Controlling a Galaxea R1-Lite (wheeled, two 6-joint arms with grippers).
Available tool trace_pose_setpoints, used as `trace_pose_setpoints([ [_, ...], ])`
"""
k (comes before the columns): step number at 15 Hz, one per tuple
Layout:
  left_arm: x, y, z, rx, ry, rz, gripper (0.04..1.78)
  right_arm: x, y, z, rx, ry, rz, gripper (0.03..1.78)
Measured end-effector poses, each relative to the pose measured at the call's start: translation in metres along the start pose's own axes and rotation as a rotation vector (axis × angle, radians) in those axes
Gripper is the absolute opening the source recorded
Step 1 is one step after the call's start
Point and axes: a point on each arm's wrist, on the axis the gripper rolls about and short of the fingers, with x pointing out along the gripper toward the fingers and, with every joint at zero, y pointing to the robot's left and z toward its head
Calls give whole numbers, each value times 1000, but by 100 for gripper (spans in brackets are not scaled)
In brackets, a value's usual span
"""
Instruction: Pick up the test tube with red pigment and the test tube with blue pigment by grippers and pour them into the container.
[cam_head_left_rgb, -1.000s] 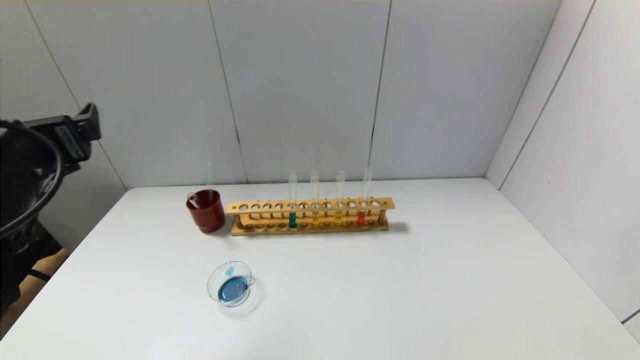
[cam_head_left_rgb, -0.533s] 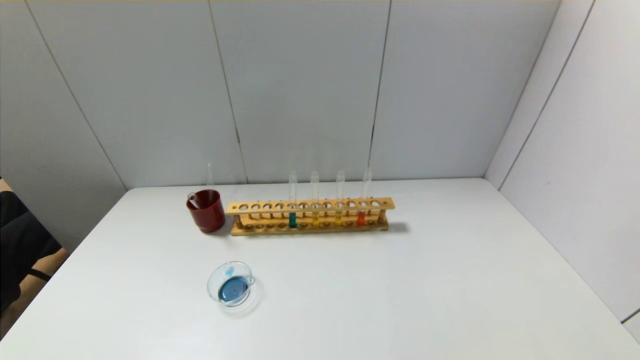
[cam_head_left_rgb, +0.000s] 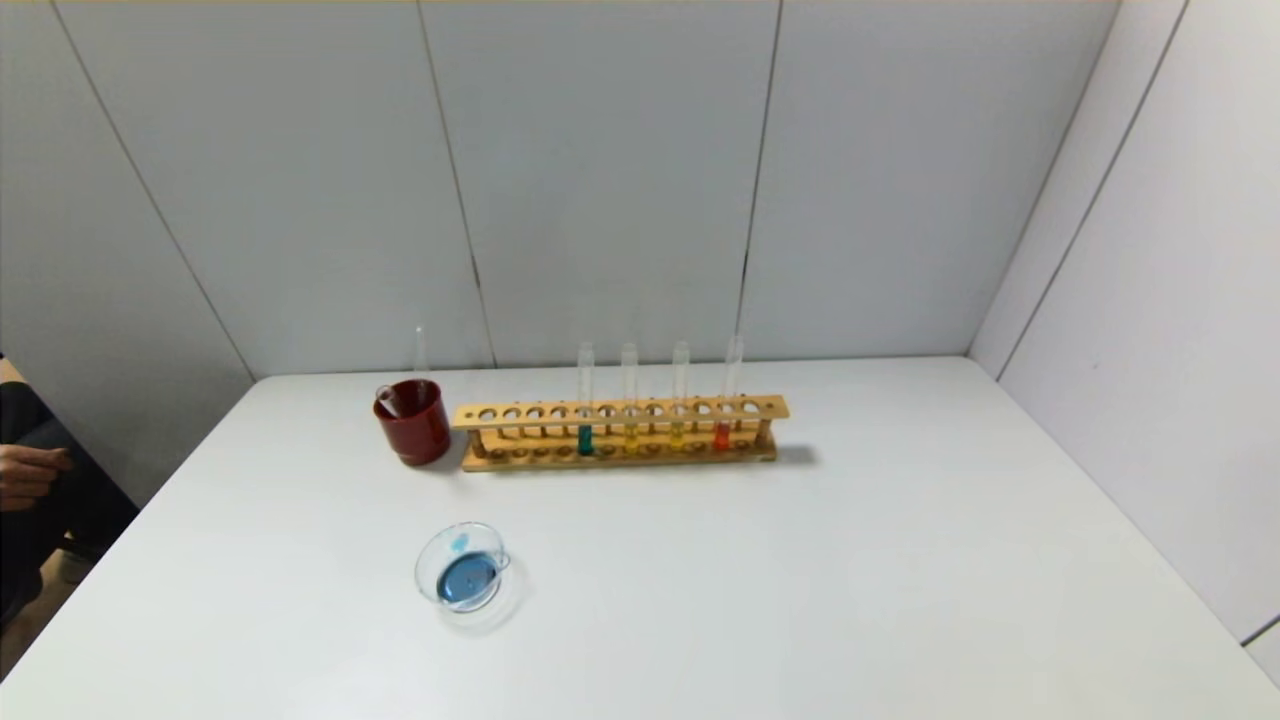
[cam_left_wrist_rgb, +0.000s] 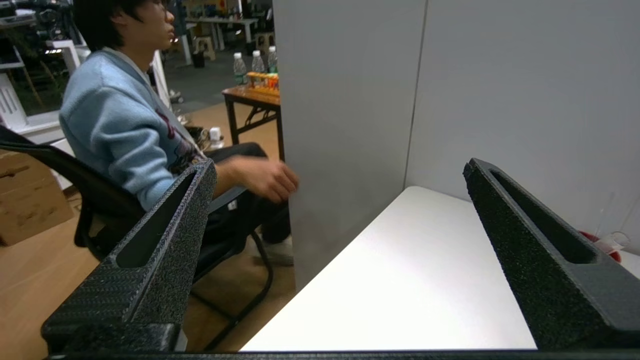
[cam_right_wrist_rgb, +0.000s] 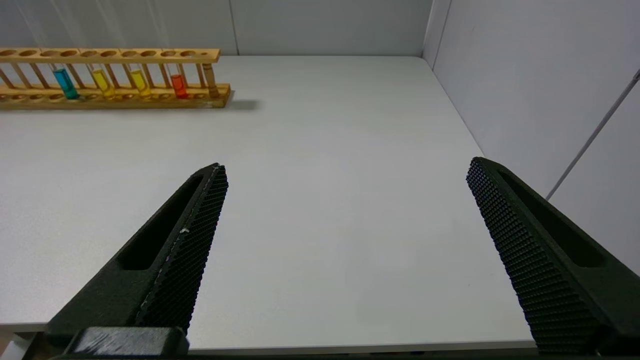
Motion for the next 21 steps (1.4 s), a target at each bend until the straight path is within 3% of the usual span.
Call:
trace_pose_setpoints([
  [2,-14,7,-8,-34,-65,-74,174,0,0,0,0,0,0,175],
  [5,-31,12,-32,-52,-116,-252,174,0,0,0,0,0,0,175],
  [7,-37,12,-48,-77,-51,-360,174,0,0,0,0,0,0,175],
  [10,-42,9,-72,-19,121,-477,174,0,0,0,0,0,0,175],
  [14,-48,6,-87,25,248,-678,174,0,0,0,0,0,0,175],
  [16,-50,7,-90,53,310,-705,174,0,0,0,0,0,0,175],
  [21,-51,7,-90,54,313,-706,174,0,0,0,-2,-1,-1,175],
])
